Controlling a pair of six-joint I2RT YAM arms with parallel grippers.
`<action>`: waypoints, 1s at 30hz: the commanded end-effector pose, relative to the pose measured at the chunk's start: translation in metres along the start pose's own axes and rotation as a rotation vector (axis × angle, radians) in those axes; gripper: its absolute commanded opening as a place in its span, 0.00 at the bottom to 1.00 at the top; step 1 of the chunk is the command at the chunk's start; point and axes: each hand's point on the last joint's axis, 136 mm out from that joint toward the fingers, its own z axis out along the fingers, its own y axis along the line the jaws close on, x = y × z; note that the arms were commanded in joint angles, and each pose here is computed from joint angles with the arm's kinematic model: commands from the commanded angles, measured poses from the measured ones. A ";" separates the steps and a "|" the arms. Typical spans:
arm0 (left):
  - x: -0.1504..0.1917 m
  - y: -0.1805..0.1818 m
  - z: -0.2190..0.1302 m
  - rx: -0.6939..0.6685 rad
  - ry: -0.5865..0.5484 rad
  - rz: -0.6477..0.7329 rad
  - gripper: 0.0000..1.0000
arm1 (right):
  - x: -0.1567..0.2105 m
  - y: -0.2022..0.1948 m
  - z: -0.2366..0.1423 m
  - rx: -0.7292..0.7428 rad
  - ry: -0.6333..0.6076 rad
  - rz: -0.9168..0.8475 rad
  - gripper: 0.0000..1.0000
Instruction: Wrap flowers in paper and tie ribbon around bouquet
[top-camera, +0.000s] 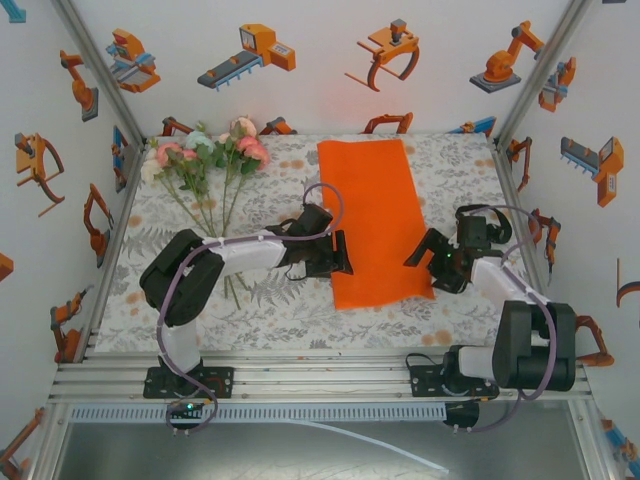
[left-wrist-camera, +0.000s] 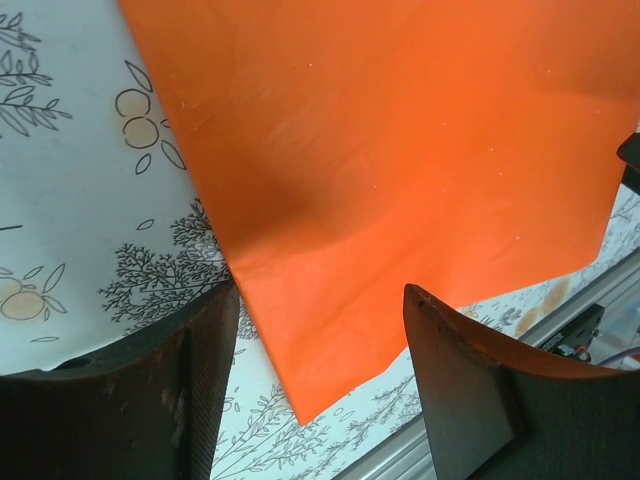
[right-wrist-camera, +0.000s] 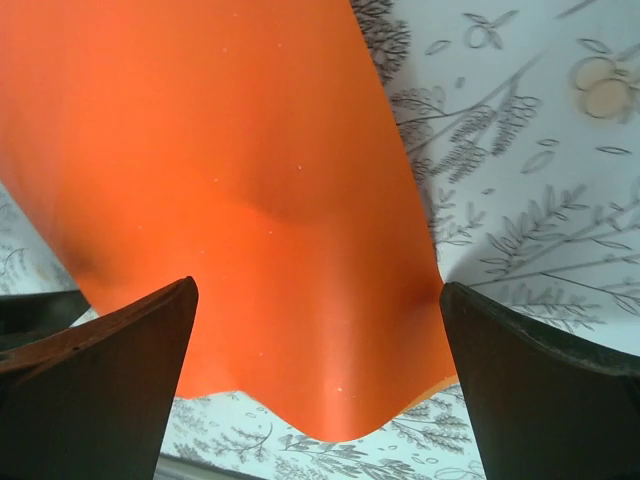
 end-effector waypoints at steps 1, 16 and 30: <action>0.010 0.011 0.007 -0.034 0.040 -0.023 0.63 | -0.006 -0.026 -0.014 0.146 -0.081 0.016 0.99; 0.009 0.013 0.004 -0.040 0.035 -0.022 0.62 | 0.005 -0.023 0.001 0.112 0.009 0.003 0.99; 0.009 0.013 0.005 -0.044 0.034 -0.021 0.62 | -0.004 -0.003 -0.022 0.030 -0.062 0.035 0.98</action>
